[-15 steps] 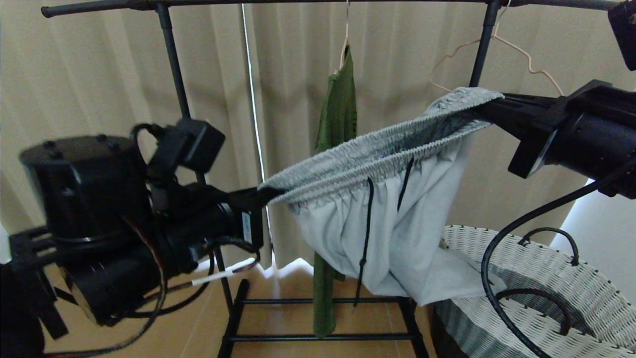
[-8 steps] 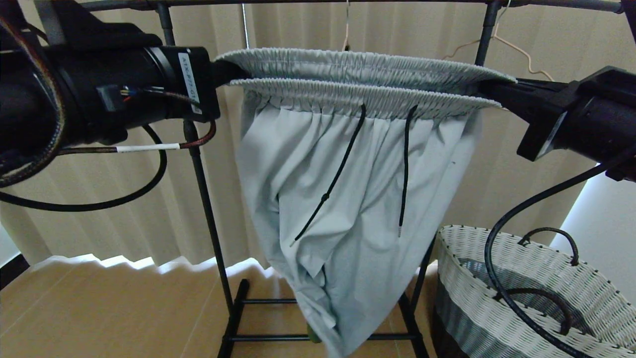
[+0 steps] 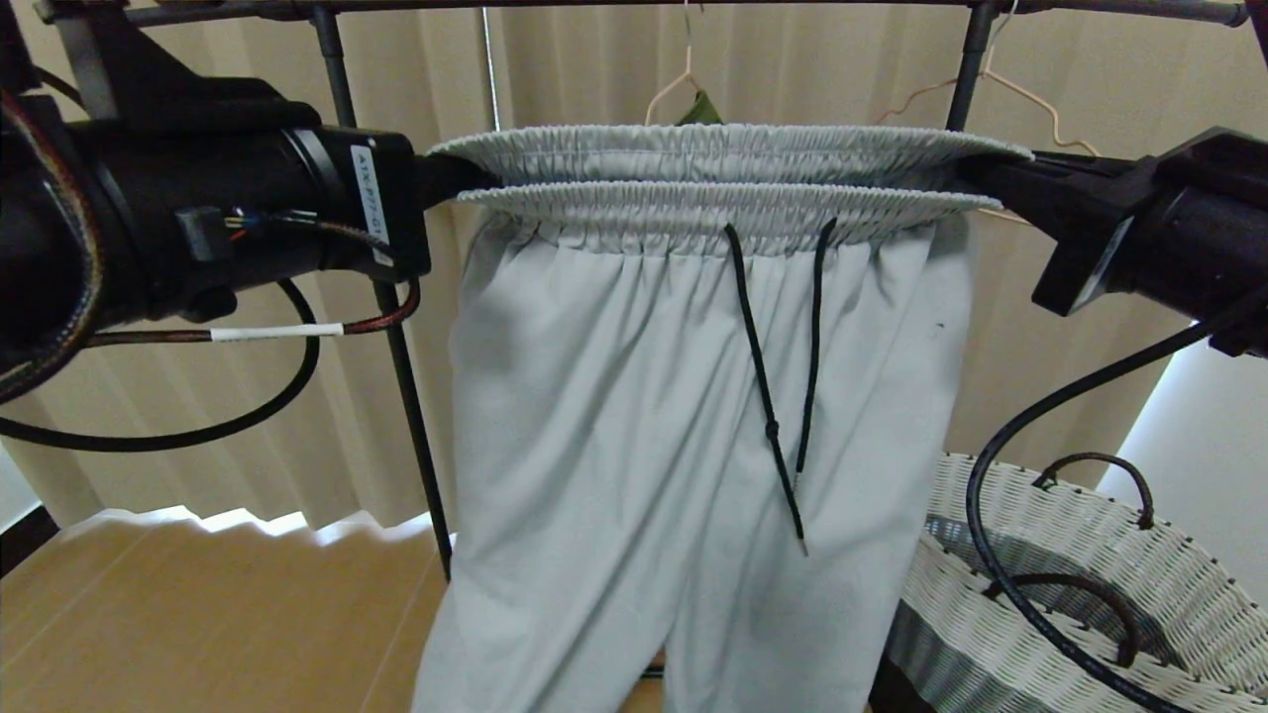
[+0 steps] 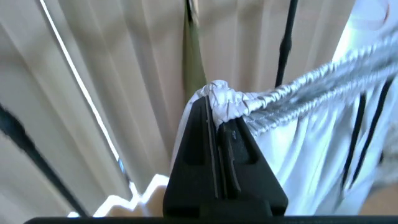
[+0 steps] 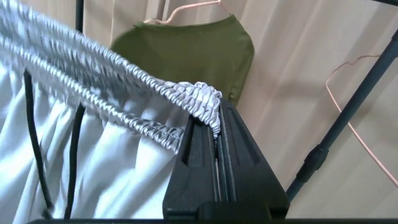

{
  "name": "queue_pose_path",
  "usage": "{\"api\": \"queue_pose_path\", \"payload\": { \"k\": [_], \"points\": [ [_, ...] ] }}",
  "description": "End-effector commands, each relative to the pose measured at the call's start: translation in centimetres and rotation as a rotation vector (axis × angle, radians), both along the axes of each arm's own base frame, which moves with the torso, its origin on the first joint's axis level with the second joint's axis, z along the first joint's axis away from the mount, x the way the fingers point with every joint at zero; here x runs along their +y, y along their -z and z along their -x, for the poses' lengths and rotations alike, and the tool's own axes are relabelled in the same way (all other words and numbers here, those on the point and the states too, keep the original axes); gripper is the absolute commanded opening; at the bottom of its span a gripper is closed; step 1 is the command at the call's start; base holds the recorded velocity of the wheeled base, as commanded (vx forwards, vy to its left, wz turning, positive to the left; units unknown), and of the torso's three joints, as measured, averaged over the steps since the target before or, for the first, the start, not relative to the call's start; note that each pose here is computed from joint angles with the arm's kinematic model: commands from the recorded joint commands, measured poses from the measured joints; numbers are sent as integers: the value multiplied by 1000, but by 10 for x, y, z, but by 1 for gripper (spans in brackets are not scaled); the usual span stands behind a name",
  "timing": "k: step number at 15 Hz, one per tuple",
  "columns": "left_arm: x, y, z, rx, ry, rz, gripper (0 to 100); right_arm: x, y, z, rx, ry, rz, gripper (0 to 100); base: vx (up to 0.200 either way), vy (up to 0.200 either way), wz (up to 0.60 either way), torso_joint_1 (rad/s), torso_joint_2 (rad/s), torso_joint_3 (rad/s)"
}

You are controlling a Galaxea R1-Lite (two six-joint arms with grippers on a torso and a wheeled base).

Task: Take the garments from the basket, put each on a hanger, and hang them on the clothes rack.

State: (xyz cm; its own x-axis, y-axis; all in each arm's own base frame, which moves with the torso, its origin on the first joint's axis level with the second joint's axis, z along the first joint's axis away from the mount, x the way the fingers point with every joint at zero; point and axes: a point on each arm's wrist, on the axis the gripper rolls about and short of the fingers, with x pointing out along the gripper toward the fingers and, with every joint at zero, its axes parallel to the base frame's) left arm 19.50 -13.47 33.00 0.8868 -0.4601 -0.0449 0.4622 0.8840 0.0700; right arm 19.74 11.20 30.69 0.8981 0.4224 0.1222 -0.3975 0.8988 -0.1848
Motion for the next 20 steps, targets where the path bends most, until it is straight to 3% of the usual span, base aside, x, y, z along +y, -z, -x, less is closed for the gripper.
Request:
{"api": "queue_pose_path", "payload": {
  "k": [1, 5, 13, 18, 20],
  "points": [
    [4, 1, 7, 0, 3, 1, 0, 0, 1, -1, 4, 0, 3, 0, 0, 0, 0, 0, 0, 0],
    [-3, 3, 8, -1, 30, 9, 0, -6, -3, 3, -4, 22, 1, 0, 0, 0, 0, 0, 0, 0],
    [-30, 7, -32, -59, 14, 52, 0, -33, -9, 49, 54, 10, 29, 0, 0, 0, 0, 0, 0, 0],
    [-36, 6, -40, -61, 6, 53, 0, -27, -1, 65, 59, -169, 45, 0, 0, 0, 0, 0, 0, 0],
    [-37, 8, -43, -55, -22, 48, 0, -26, 2, 65, 65, -190, 50, 0, 0, 0, 0, 0, 0, 0]
  ]
}}
